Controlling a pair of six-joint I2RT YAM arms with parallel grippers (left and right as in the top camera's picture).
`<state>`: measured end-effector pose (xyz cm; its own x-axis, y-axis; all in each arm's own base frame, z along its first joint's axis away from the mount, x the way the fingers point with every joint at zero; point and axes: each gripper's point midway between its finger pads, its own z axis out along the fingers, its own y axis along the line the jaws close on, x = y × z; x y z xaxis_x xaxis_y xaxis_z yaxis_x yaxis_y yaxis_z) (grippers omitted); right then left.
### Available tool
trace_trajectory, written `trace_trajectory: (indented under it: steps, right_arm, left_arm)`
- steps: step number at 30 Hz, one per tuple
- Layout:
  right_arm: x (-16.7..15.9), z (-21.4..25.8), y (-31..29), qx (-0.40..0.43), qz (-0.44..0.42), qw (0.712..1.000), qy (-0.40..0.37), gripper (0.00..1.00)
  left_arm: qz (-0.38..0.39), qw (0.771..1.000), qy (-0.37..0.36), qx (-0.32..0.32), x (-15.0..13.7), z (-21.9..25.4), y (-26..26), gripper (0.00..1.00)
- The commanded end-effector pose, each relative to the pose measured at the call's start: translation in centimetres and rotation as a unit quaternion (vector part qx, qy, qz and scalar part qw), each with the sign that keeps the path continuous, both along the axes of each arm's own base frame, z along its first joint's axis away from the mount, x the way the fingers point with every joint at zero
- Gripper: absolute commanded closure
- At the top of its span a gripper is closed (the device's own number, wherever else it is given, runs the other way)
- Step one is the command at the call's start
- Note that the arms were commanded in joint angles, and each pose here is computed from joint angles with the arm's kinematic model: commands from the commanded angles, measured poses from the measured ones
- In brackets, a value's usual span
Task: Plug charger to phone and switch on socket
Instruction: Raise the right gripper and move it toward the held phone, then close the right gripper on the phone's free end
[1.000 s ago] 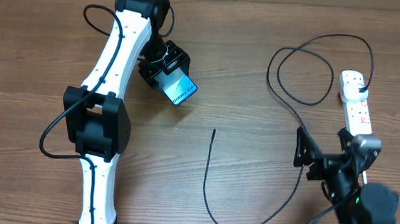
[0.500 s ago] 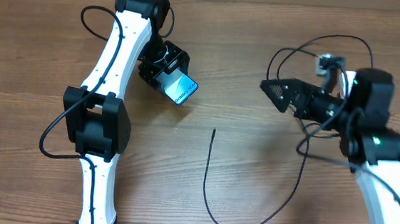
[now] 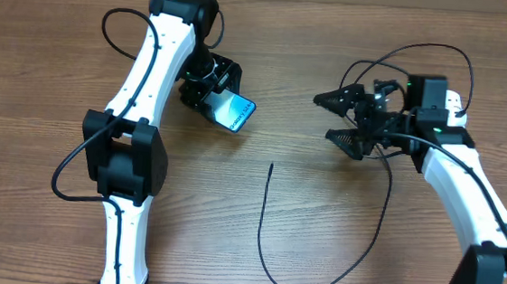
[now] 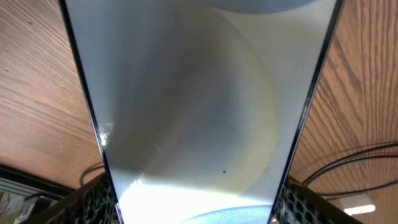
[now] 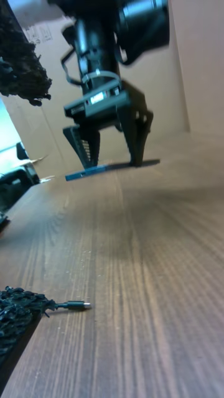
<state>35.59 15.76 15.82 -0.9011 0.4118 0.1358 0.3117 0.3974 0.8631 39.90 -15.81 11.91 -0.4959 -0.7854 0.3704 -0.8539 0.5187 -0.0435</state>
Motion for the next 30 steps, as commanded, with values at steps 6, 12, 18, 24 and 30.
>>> trace_trajectory:
  steps: [6,12,18,24,30]
  right_arm:
    - [-0.1,0.0,3.4,-0.013,0.032,0.999,-0.017,0.00]
    - [0.2,-0.5,4.2,-0.043,0.028,0.998,-0.034,0.00]
    - [0.3,-0.8,5.7,-0.070,0.032,0.995,-0.058,0.00]
    - [0.1,-1.0,7.0,-0.085,0.039,0.993,-0.073,0.00]
    - [0.1,-0.9,7.7,-0.090,0.043,0.991,-0.084,0.24]
  left_arm:
    - [0.028,1.000,0.002,-0.005,-0.4,1.0,-2.9,0.96]
    - [0.055,0.998,0.025,-0.023,-1.0,1.4,-4.6,0.96]
    - [0.066,0.995,0.038,-0.065,-1.2,2.1,-6.7,0.96]
    - [0.065,0.994,0.044,-0.080,-1.6,2.4,-7.9,0.96]
    - [0.060,0.993,0.050,-0.093,-1.9,2.6,-8.5,0.96]
